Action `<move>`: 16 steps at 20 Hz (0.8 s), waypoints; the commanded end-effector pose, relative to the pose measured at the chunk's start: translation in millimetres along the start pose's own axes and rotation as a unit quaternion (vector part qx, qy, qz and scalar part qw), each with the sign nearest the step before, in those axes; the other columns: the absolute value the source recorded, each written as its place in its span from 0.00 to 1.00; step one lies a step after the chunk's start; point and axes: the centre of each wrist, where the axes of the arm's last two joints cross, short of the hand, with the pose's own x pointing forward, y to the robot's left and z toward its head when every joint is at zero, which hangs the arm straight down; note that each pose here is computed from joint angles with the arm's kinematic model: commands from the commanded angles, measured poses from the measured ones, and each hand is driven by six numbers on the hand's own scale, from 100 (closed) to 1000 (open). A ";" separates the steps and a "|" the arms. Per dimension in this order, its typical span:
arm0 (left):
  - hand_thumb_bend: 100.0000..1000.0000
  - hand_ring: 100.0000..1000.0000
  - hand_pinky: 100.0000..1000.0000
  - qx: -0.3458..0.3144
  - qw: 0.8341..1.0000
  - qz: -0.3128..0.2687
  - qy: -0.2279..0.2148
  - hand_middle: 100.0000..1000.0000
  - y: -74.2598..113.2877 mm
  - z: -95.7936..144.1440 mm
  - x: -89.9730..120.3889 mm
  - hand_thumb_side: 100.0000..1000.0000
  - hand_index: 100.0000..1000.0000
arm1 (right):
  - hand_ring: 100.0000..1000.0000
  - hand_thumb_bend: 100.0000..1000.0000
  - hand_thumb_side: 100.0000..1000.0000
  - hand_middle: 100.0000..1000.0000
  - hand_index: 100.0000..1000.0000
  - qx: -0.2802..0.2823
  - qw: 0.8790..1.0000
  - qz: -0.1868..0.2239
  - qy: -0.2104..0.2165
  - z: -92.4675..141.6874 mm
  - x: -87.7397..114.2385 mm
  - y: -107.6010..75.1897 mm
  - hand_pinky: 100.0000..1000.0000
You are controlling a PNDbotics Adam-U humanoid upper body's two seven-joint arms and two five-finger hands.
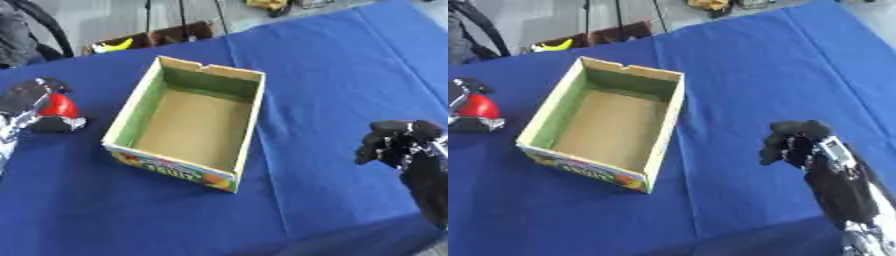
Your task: Pick up objects on the table and place them in the box.
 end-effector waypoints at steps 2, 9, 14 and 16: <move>0.36 0.46 0.12 -0.003 1.000 -0.015 -0.003 0.62 16.0 -0.7 -4.7 0.37 0.76 | 0.55 0.00 0.90 0.54 0.72 0.005 1.000 0.009 -0.013 -2.3 7.6 -0.9 0.53; 0.00 0.42 0.00 -0.022 1.000 -0.010 -0.004 0.58 17.7 -1.2 -2.4 0.12 0.74 | 0.55 0.00 0.90 0.54 0.72 0.003 1.000 0.008 -0.012 -2.1 7.4 -0.9 0.53; 0.00 0.37 0.00 -0.011 1.000 0.007 -0.002 0.56 20.6 -0.9 -1.3 0.17 0.73 | 0.55 0.00 0.90 0.54 0.72 0.001 1.000 0.008 -0.011 -1.4 7.0 -1.1 0.53; 0.00 0.37 0.00 -0.004 1.000 0.017 -0.005 0.56 25.2 -1.3 -1.1 0.17 0.73 | 0.55 0.00 0.90 0.54 0.72 0.000 1.000 0.008 -0.010 -1.2 6.9 -1.2 0.53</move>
